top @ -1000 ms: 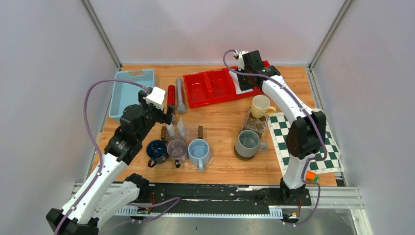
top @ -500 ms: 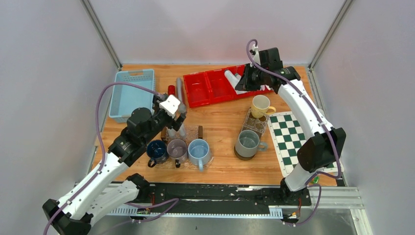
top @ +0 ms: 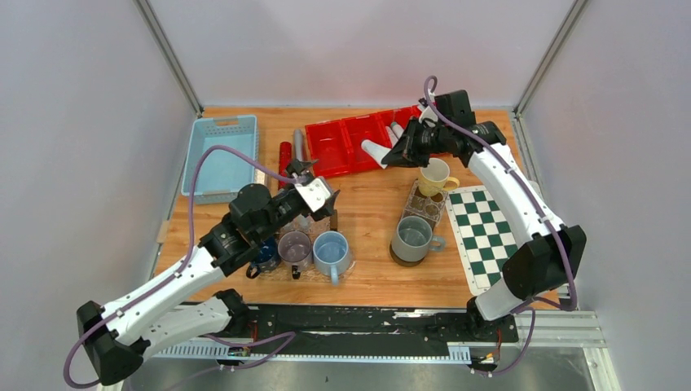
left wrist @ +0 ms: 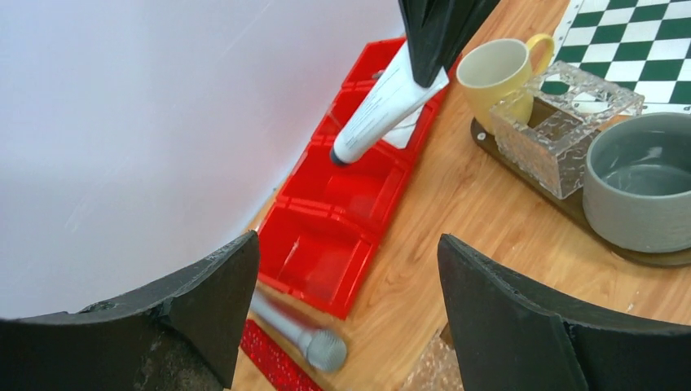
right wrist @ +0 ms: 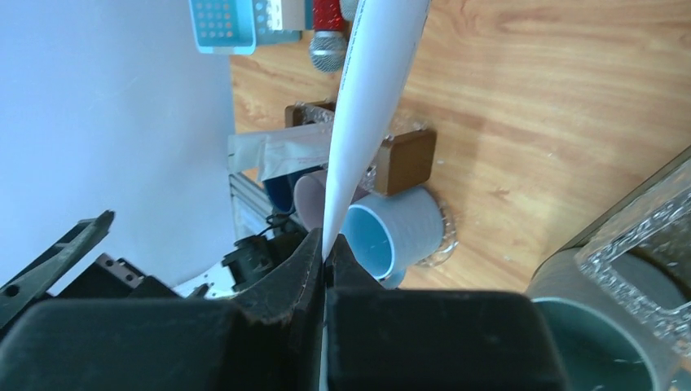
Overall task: Prepare toiletry sets of a toothbrush and toothpaste on the tray
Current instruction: Pick up the toothpaste from the storage box, then place the toothpaste in the toothpaste holder.
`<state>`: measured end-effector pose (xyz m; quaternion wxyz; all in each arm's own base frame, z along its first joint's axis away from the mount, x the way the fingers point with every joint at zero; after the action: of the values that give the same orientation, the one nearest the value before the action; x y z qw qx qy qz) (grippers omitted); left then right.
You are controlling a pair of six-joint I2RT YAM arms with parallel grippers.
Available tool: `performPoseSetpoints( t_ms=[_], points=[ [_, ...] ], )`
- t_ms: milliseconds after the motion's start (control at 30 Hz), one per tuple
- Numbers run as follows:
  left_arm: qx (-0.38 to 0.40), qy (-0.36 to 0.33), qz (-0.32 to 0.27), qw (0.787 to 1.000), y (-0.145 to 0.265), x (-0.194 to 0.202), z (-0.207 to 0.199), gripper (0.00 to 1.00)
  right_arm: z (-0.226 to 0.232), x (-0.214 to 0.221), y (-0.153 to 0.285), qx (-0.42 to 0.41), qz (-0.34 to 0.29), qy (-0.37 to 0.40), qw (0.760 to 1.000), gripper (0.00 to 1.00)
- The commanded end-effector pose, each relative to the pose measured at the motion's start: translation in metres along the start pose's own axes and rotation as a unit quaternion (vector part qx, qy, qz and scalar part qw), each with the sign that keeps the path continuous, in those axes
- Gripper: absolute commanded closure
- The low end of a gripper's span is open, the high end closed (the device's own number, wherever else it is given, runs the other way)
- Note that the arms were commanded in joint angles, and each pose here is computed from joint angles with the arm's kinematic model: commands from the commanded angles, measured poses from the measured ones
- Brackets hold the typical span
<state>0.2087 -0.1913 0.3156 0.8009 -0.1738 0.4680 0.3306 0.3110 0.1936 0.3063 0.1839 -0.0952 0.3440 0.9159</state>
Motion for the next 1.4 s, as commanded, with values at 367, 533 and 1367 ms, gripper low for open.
performPoseSetpoints(
  t_ms=[367,533,1367],
  points=[
    [0.024,-0.093,-0.102,0.990,-0.064,-0.021,-0.033,0.17,0.031,0.030,0.038,-0.077,0.015,-0.036,0.996,1.00],
    [0.039,-0.078,-0.102,0.991,-0.087,-0.019,-0.042,0.27,0.031,0.036,0.039,-0.078,0.020,-0.037,0.996,1.00],
    [0.025,-0.105,-0.106,0.988,-0.120,-0.015,-0.058,0.57,0.031,0.045,0.034,-0.080,0.037,-0.045,0.995,1.00]
  ],
)
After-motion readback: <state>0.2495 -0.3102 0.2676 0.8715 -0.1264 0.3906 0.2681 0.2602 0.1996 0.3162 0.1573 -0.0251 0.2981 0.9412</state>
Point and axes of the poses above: each gripper's point midway between its finger pads, its own y axis back along the fingers, its own z axis along the line the jaws close on, x = y × z, the point moved 6 cm from there along y, back along the fingers, and after that the axes turned 2 degrees about -y, right-handed, at the moved point
